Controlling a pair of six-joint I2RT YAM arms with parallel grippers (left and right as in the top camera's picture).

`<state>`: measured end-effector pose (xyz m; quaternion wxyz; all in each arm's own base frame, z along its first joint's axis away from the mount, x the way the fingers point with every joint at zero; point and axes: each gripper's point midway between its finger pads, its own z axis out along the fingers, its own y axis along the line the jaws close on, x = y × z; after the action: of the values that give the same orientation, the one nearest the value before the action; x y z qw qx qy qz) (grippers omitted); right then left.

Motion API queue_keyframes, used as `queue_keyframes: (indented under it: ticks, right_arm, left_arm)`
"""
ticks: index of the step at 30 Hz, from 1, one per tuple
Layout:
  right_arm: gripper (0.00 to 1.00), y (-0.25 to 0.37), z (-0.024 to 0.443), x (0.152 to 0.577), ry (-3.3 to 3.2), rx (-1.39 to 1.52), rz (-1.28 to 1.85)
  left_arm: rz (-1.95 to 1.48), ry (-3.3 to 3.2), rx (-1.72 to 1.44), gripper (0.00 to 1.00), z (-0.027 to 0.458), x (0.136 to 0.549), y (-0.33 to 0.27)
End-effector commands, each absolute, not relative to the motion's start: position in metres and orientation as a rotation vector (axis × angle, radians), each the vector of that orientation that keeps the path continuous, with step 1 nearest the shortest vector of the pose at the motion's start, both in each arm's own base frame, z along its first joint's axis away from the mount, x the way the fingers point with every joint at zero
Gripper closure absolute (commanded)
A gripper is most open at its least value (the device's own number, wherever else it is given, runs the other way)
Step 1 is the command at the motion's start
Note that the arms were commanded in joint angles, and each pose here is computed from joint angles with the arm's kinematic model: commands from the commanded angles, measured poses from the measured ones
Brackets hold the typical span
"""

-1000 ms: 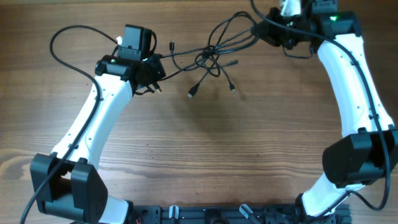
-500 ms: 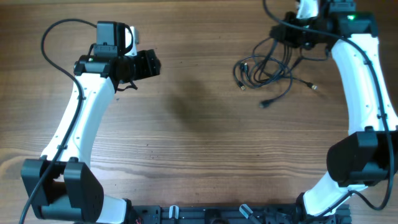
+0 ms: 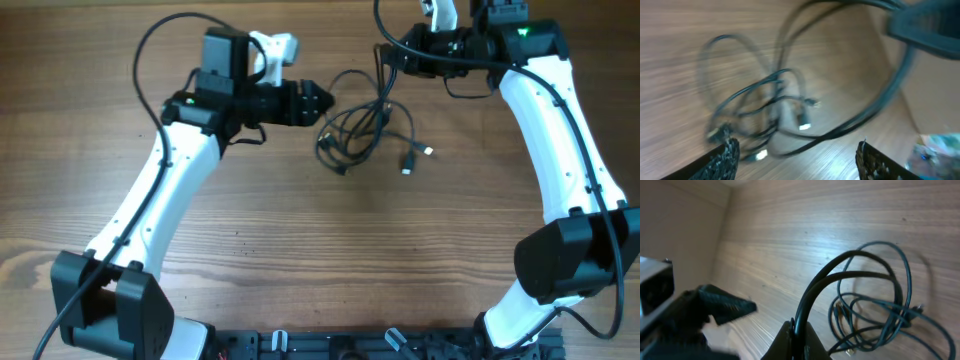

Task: Untangle cables

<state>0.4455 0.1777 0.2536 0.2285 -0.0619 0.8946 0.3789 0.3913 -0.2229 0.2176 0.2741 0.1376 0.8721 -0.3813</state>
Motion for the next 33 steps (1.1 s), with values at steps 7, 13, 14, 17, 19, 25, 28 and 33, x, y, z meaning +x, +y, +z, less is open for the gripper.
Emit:
queue_keyframes:
  ticks: [7, 13, 14, 17, 19, 25, 28, 33]
  right_arm:
    - [0.96, 0.193, 0.287, 0.444, 2.370, -0.170, 1.206]
    - [0.96, 0.206, 0.292, 0.437, 2.354, -0.218, 1.267]
    - [0.95, 0.209, 0.294, 0.435, 2.347, -0.231, 1.285]
    - [0.96, 0.218, 0.298, 0.431, 2.344, -0.236, 1.327]
    - [0.96, 0.222, 0.300, 0.430, 2.339, -0.229, 1.350]
    - [0.96, 0.228, 0.311, 0.426, 2.300, -0.266, 1.433]
    - [0.96, 0.222, 0.305, 0.433, 2.318, -0.222, 1.364]
    - [0.59, 0.195, 0.282, 0.461, 2.381, -0.024, 1.109]
  left_arm:
    - [-1.164, 2.187, 0.573, 0.25, 0.250, 0.369, -0.268]
    - [-1.190, 2.118, 0.631, 0.25, 0.262, 0.364, -0.290]
    - [-1.187, 2.109, 0.638, 0.25, 0.262, 0.364, -0.293]
    - [-1.137, 2.118, 0.623, 0.25, 0.257, 0.369, -0.295]
    - [-1.118, 2.129, 0.613, 0.26, 0.253, 0.371, -0.296]
    - [-1.076, 2.137, 0.589, 0.44, 0.249, 0.378, -0.293]
    - [-1.088, 2.127, 0.566, 0.65, 0.253, 0.380, -0.294]
    - [-1.240, 2.110, 0.311, 0.96, 0.288, 0.387, -0.292]
